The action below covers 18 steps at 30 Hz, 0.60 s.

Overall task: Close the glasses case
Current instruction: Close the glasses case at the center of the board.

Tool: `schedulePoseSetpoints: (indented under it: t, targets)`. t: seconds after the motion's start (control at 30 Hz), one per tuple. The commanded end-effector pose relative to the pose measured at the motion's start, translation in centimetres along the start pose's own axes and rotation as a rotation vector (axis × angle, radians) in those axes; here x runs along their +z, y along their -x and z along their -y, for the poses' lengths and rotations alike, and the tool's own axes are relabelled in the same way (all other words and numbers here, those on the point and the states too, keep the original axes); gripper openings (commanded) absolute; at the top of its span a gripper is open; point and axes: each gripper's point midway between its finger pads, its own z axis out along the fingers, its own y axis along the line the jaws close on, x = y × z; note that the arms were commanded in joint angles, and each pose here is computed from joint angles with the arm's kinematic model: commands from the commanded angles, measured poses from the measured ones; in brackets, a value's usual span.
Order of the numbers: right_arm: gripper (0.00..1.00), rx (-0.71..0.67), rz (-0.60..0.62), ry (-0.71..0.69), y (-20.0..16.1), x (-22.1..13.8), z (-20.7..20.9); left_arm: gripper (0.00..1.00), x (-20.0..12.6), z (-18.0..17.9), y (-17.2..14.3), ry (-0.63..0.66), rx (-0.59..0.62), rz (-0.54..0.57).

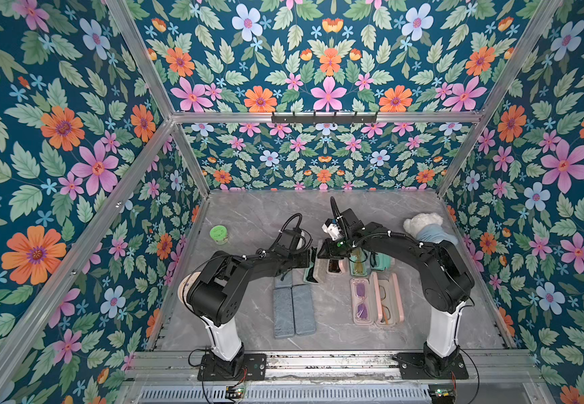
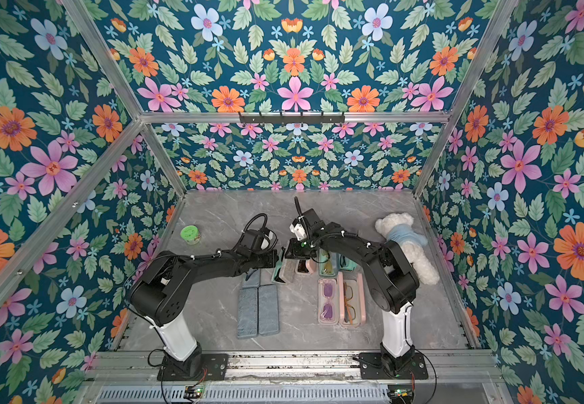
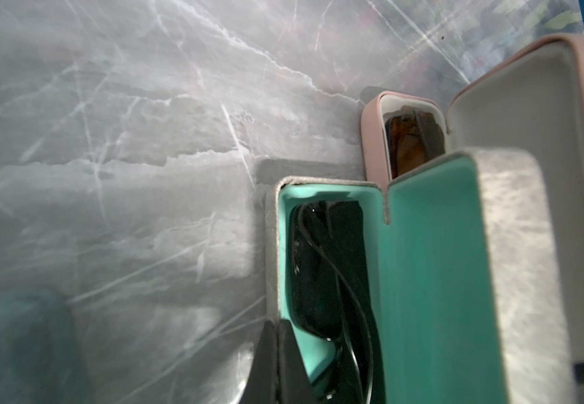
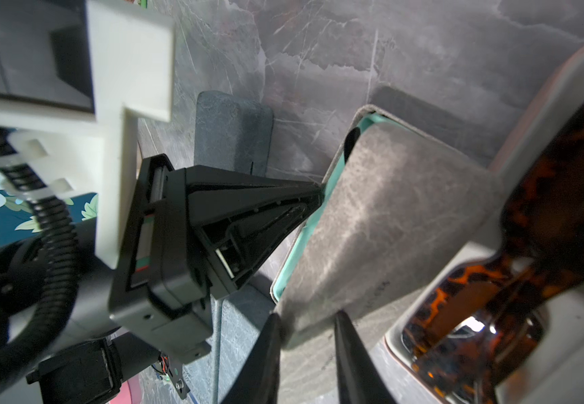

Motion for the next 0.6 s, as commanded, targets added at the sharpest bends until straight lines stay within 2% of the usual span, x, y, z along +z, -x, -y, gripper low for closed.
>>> schedulePoseSetpoints:
  t: [0.0, 0.57]
  targets:
    - [0.28, 0.007, -0.046, -0.034, -1.23, 0.53, 0.88, 0.03, -0.14, 0.37, -0.35, -0.017, 0.001, -0.017]
    - [0.28, -0.001, -0.051, -0.042, -1.29, 0.69, 0.82, 0.03, -0.06, 0.35, -0.39, -0.018, 0.001, -0.019]
